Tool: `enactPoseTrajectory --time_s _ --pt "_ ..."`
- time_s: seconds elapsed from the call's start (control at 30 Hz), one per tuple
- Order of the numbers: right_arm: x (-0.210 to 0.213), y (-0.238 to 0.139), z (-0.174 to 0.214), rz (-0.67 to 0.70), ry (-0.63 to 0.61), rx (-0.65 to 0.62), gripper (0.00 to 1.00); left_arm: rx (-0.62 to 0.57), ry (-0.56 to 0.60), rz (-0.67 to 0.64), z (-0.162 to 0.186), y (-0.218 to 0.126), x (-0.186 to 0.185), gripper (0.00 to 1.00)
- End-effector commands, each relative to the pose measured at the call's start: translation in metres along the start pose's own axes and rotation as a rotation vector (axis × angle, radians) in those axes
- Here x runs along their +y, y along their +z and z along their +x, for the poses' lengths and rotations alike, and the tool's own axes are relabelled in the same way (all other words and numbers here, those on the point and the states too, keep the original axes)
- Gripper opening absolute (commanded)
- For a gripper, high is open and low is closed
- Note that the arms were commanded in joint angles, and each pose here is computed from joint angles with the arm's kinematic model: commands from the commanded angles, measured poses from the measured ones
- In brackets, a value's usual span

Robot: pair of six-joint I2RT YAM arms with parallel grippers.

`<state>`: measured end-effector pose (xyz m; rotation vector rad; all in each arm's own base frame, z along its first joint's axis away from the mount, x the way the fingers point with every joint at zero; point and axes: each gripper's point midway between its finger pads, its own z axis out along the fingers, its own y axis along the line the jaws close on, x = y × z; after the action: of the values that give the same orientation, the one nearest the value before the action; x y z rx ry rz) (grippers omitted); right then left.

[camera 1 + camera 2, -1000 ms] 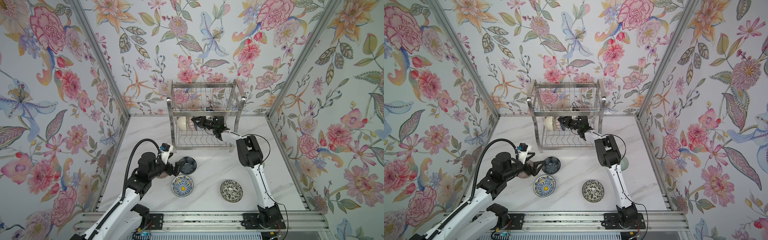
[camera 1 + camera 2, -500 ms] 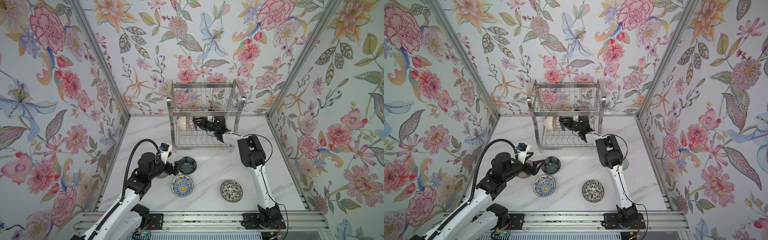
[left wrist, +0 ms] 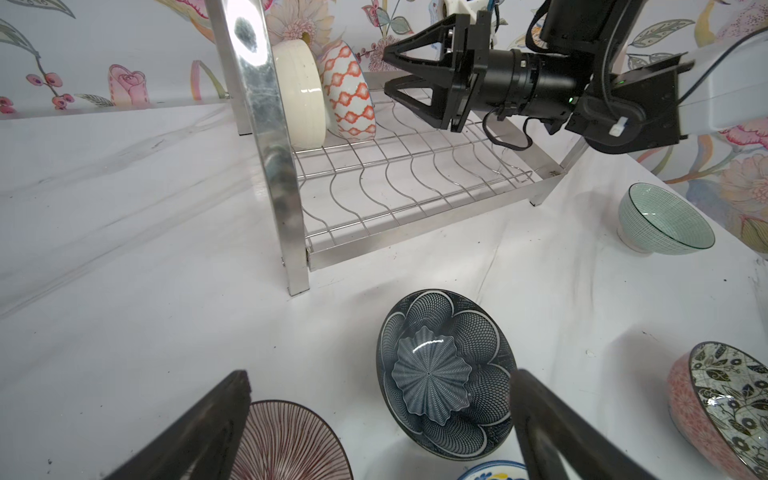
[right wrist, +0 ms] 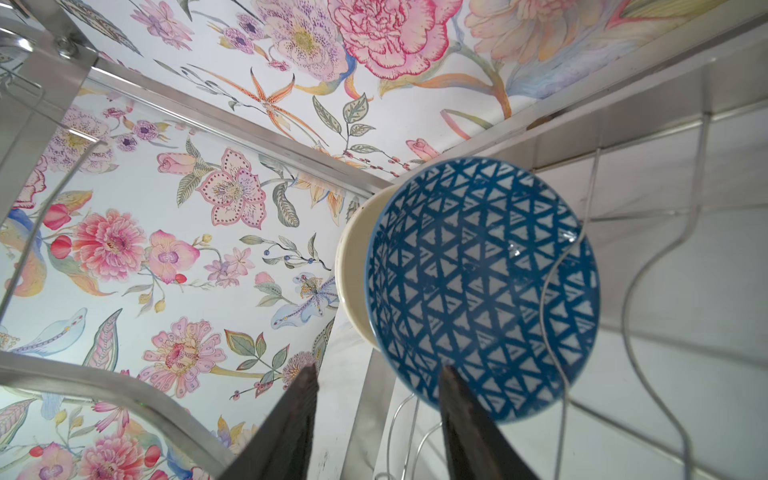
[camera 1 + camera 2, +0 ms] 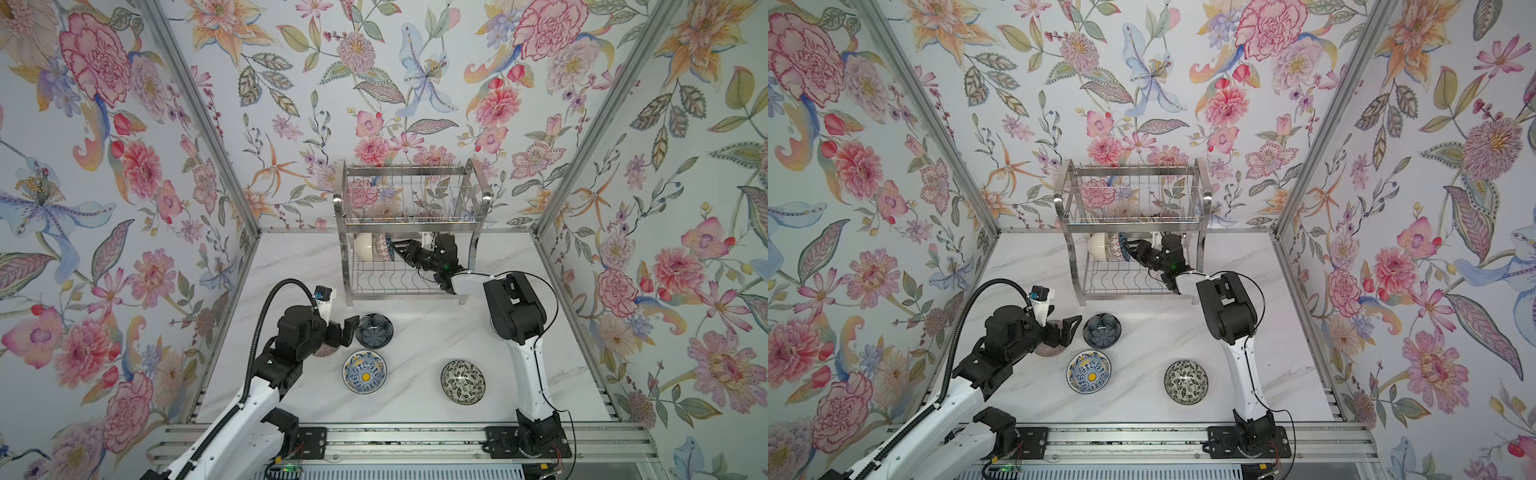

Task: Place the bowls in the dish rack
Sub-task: 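Open the right gripper and draw it back from the rack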

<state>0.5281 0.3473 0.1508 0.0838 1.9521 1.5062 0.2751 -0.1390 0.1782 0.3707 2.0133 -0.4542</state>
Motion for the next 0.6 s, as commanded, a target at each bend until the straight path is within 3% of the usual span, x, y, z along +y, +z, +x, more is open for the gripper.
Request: enactPoseTrajectory --time_s 0.0,0.57 --pt "0.031 -0.007 -0.002 -0.039 -0.051 -0.035 0.49 -0.006 -0.023 -0.042 -0.008 -0.002 0.005 0.99" --pt "0.062 -0.038 0.053 0.006 -0.101 0.016 0.5 0.012 -0.059 -0.081 -0.007 -0.002 0.011 0.99"
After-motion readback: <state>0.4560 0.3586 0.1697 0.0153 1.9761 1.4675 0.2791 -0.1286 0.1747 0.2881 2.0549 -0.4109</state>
